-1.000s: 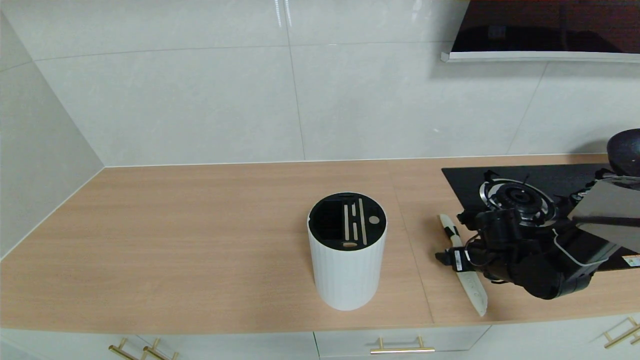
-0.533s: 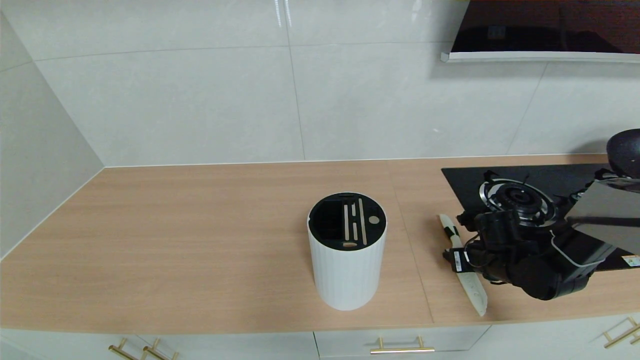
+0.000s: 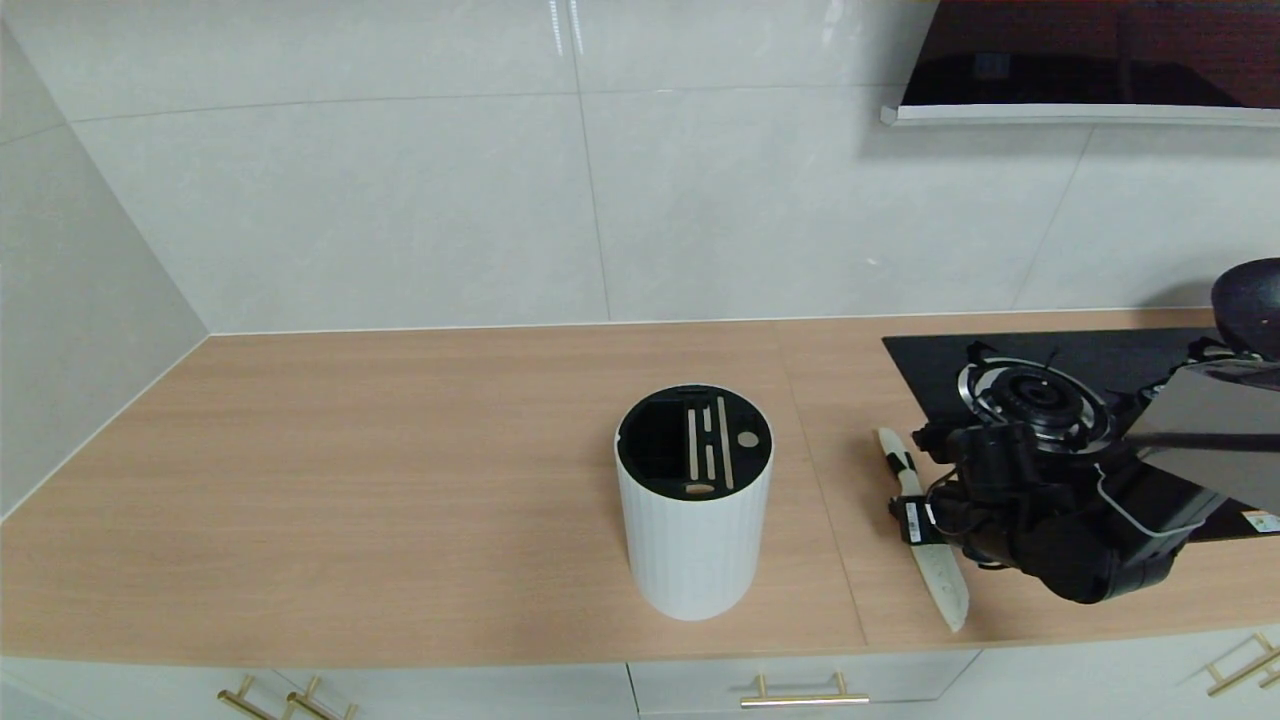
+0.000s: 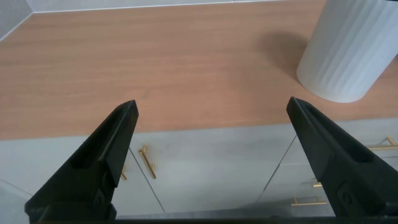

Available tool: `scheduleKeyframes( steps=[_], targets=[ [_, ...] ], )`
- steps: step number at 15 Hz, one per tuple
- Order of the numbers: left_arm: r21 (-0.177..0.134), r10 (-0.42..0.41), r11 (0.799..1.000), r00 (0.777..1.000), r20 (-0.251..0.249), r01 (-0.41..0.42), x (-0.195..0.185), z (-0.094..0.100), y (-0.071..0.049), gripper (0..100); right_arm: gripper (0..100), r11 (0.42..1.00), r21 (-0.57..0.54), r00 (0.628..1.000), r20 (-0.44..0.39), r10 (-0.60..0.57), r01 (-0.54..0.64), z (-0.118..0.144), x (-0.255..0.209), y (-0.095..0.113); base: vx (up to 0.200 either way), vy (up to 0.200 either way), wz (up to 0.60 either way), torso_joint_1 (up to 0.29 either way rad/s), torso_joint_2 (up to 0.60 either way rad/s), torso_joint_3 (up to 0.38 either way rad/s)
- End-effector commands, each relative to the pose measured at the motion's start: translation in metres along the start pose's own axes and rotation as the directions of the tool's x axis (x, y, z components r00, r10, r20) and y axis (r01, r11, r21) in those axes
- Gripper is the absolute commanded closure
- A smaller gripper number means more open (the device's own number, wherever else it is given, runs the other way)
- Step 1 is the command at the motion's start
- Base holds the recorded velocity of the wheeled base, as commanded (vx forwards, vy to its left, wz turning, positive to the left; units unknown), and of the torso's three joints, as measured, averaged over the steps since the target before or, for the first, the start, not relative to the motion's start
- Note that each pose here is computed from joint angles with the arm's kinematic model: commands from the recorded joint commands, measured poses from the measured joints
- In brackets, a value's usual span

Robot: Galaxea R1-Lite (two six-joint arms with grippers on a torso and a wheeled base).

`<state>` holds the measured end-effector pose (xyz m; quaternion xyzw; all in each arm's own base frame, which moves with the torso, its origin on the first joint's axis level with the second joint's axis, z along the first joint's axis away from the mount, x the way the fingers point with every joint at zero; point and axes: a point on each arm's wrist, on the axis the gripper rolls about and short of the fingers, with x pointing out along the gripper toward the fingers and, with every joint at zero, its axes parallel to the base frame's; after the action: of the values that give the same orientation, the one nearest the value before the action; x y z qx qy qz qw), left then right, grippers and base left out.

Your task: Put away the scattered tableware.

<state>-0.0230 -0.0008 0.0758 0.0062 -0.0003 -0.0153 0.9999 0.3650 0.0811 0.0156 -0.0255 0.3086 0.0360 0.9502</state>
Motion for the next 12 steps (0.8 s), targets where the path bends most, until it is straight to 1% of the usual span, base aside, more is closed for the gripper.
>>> scheduleKeyframes(
  steps=[1,2,4,5,6,7,8,9,10,11,12],
  targets=[
    [0.000,0.000,1.000,1.000,0.000,0.000,0.000,0.000,0.000,0,100,1.000,0.000,1.000,0.005,-0.001,0.001,0.001,0.000,0.000,0.000,0.000,0.00,0.000,0.00,0.000],
    [0.000,0.000,1.000,1.000,0.000,0.000,0.000,0.000,0.000,0,100,1.000,0.021,0.998,0.059,-0.016,0.015,0.016,-0.014,-0.002,0.000,0.000,0.00,0.000,0.00,0.000],
    [0.000,0.000,1.000,1.000,0.000,0.000,0.000,0.000,0.000,0,100,0.998,0.068,0.989,0.146,-0.009,-0.001,0.040,-0.041,-0.003,0.000,0.000,0.00,0.000,0.00,0.000],
    [0.001,0.000,1.000,1.000,0.000,0.000,0.000,0.000,0.000,0,100,0.997,0.072,0.983,0.185,-0.006,-0.008,0.050,-0.056,-0.004,0.000,0.000,0.00,0.000,0.00,0.000],
    [0.012,-0.002,1.000,1.000,-0.002,0.002,0.000,0.000,0.000,0,100,0.997,0.076,0.966,0.259,0.007,-0.028,0.070,-0.077,-0.005,0.000,0.000,0.00,0.000,0.00,0.000],
    [0.015,-0.002,1.000,1.000,-0.002,0.002,0.000,0.000,0.000,0,100,0.996,0.077,0.955,0.295,0.011,-0.036,0.081,-0.086,-0.005,0.000,0.000,0.00,0.000,0.00,0.000],
    [0.032,-0.002,0.999,1.000,-0.002,0.002,0.000,0.000,0.000,0,100,0.996,0.063,0.938,0.346,0.039,-0.065,0.109,-0.116,0.003,0.000,0.000,0.00,0.000,0.00,0.000],
    [0.046,-0.002,0.999,1.000,-0.003,0.002,0.000,-0.001,0.000,0,100,0.995,0.052,0.931,0.360,0.060,-0.084,0.122,-0.135,0.008,0.000,0.000,0.00,0.000,0.00,0.000],
    [0.049,-0.002,0.999,1.000,-0.002,0.002,0.000,0.000,0.000,0,100,0.994,0.049,0.923,0.378,0.074,-0.100,0.131,-0.149,0.010,0.000,0.000,0.00,0.000,0.00,0.000],
    [0.045,-0.015,0.999,1.000,0.021,0.014,-0.001,0.005,0.000,0,100,0.988,0.035,0.880,0.460,0.116,-0.149,0.151,-0.179,0.016,0.000,0.000,0.00,0.000,0.00,0.000],
    [0.039,-0.029,0.999,0.998,0.057,0.026,-0.005,0.016,-0.001,0,100,0.987,0.030,0.867,0.481,0.127,-0.161,0.155,-0.188,0.018,0.000,0.000,0.00,0.000,0.00,0.000]
  ],
)
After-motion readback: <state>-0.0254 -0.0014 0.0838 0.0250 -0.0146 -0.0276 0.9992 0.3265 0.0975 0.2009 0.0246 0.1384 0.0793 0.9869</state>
